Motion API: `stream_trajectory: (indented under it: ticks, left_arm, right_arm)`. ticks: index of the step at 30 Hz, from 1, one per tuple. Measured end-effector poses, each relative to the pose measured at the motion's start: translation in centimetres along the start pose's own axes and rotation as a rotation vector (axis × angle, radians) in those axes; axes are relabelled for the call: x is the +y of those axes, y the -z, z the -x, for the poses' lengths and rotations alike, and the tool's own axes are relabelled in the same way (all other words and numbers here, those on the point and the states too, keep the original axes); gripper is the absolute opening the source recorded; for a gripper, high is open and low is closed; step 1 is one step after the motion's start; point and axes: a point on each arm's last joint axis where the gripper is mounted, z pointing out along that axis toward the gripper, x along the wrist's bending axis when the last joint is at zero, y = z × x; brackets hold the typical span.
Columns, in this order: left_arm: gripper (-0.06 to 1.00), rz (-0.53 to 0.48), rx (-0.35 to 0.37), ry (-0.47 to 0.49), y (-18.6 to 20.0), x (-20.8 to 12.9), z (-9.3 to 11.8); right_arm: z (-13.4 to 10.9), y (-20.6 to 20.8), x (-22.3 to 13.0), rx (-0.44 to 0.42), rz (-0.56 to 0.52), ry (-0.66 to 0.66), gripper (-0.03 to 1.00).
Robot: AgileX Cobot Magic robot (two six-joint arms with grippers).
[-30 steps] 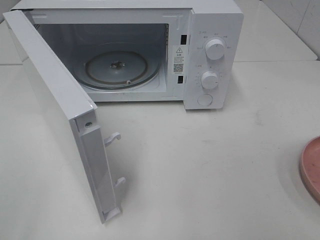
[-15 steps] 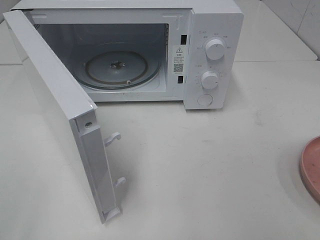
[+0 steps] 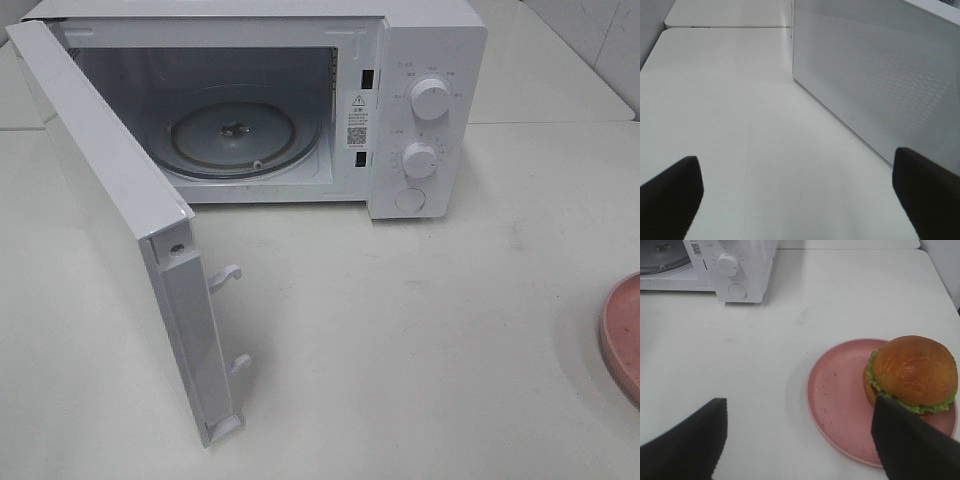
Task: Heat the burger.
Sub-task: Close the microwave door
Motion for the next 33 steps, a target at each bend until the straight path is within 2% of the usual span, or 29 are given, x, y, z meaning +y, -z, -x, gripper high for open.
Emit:
stream_trajectory:
  ticks: [10, 15, 17, 18, 19, 20, 21, 22, 23, 24, 25, 26, 27, 28, 30, 33]
  left_arm:
    - [0.97, -0.005, -0.004, 0.003, 0.0, 0.2, 0.0]
    - [0.94, -0.005, 0.003, 0.008, -0.5, 2.0, -0.1]
    - [0.85, -0.023, 0.007, 0.013, -1.4, 2.8, -0.3]
    - [0.85, -0.023, 0.007, 0.013, -1.4, 2.8, -0.3]
    - [0.74, -0.045, 0.009, 0.019, -2.1, 3.2, -0.4]
    - [0.74, -0.045, 0.009, 0.019, -2.1, 3.2, -0.4]
    - [0.6, -0.076, 0.011, 0.025, -2.9, 3.5, -0.6]
    - [0.52, -0.085, 0.011, 0.027, -3.2, 3.7, -0.6]
    - [0.52, -0.085, 0.011, 0.027, -3.2, 3.7, -0.6]
    - [0.32, -0.103, 0.014, 0.032, -3.9, 4.0, -0.8]
    - [0.32, -0.103, 0.014, 0.032, -3.9, 4.0, -0.8]
    - [0.14, -0.11, 0.017, 0.035, -4.6, 4.3, -0.9]
    - [0.08, -0.112, 0.02, 0.036, -4.9, 4.5, -1.0]
    - [0.08, -0.112, 0.02, 0.036, -4.9, 4.5, -1.0]
    - [0.01, -0.074, 0.033, 0.028, -6.3, 5.2, -1.3]
    - [0.01, -0.063, 0.037, 0.017, -6.8, 5.2, -1.4]
  right_arm:
    - [0.0, 0.0, 0.0, 0.0, 0.0, 0.0, 0.76]
    - [0.0, 0.0, 0.0, 0.0, 0.0, 0.0, 0.76]
    - [0.0, 0.0, 0.0, 0.0, 0.0, 0.0, 0.76]
    - [0.0, 0.0, 0.0, 0.0, 0.0, 0.0, 0.76]
    - [0.0, 0.0, 0.0, 0.0, 0.0, 0.0, 0.76]
    - [0.0, 0.0, 0.0, 0.0, 0.0, 0.0, 0.76]
    - [0.0, 0.0, 0.0, 0.0, 0.0, 0.0, 0.76]
    - [0.0, 0.0, 0.0, 0.0, 0.0, 0.0, 0.76]
    - [0.0, 0.0, 0.0, 0.0, 0.0, 0.0, 0.76]
    - [0.0, 0.0, 0.0, 0.0, 0.0, 0.0, 0.76]
    - [0.0, 0.0, 0.0, 0.0, 0.0, 0.0, 0.76]
    - [0.0, 0.0, 0.0, 0.0, 0.0, 0.0, 0.76]
    - [0.0, 0.0, 0.0, 0.0, 0.0, 0.0, 0.76]
    - [0.0, 0.0, 0.0, 0.0, 0.0, 0.0, 0.76]
    - [0.0, 0.0, 0.0, 0.0, 0.0, 0.0, 0.76]
    - [0.0, 0.0, 0.0, 0.0, 0.0, 0.0, 0.76]
